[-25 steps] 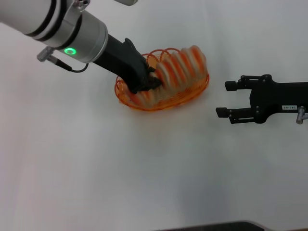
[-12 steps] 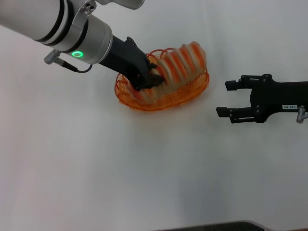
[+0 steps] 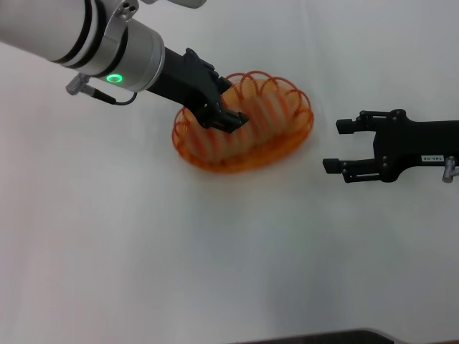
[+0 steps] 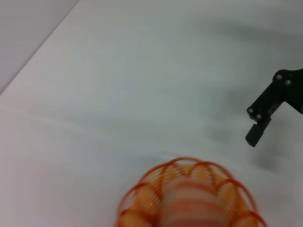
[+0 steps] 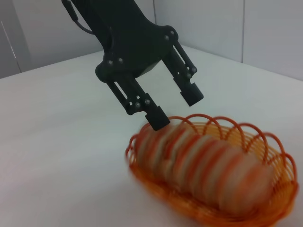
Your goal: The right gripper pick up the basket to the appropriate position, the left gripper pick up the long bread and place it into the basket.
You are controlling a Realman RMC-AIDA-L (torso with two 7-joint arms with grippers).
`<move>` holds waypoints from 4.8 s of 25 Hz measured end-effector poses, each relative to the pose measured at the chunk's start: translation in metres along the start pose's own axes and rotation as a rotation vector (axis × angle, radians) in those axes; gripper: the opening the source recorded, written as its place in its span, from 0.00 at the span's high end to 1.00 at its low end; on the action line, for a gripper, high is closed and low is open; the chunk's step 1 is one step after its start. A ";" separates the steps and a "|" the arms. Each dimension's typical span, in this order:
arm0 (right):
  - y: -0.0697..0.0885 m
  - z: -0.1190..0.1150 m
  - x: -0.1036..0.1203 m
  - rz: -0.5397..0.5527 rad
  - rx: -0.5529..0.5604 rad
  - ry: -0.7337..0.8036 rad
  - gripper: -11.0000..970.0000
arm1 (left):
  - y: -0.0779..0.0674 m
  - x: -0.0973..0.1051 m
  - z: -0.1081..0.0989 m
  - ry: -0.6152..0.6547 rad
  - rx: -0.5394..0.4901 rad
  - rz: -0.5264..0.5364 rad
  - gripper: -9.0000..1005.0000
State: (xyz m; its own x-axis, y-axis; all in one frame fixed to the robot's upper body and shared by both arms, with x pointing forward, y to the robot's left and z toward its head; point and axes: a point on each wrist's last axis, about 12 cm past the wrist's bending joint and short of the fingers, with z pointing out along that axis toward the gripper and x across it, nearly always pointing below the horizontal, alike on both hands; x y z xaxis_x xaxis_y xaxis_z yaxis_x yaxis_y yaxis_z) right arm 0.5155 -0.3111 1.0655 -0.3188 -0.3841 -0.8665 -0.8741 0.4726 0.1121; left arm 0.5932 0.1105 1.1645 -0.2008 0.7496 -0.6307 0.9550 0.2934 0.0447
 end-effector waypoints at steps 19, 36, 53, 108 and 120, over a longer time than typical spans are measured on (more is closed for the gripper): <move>-0.003 -0.003 -0.002 0.001 0.006 -0.003 0.14 | -0.006 0.090 -0.030 -0.244 0.086 -0.256 0.26; -0.003 -0.003 -0.003 0.011 0.006 -0.014 0.14 | -0.028 0.182 -0.048 -0.373 0.119 -0.379 0.26; 0.001 0.002 0.000 0.031 0.001 -0.023 0.14 | -0.048 0.223 -0.049 -0.426 0.125 -0.473 0.27; 0.005 0.002 0.003 0.040 -0.019 -0.016 0.14 | -0.056 0.225 -0.052 -0.431 0.182 -0.468 0.27; 0.004 0.003 0.001 0.040 -0.021 -0.017 0.14 | -0.057 0.227 -0.053 -0.430 0.176 -0.475 0.27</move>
State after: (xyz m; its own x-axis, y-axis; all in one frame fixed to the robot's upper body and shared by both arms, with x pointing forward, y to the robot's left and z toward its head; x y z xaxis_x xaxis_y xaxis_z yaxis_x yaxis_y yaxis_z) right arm 0.5129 -0.3071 1.0633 -0.3477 -0.3512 -0.8694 -0.8682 0.4708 0.1570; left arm 0.4816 0.2952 1.0594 -0.5382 0.2485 -0.8054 0.8131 0.4047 -0.4185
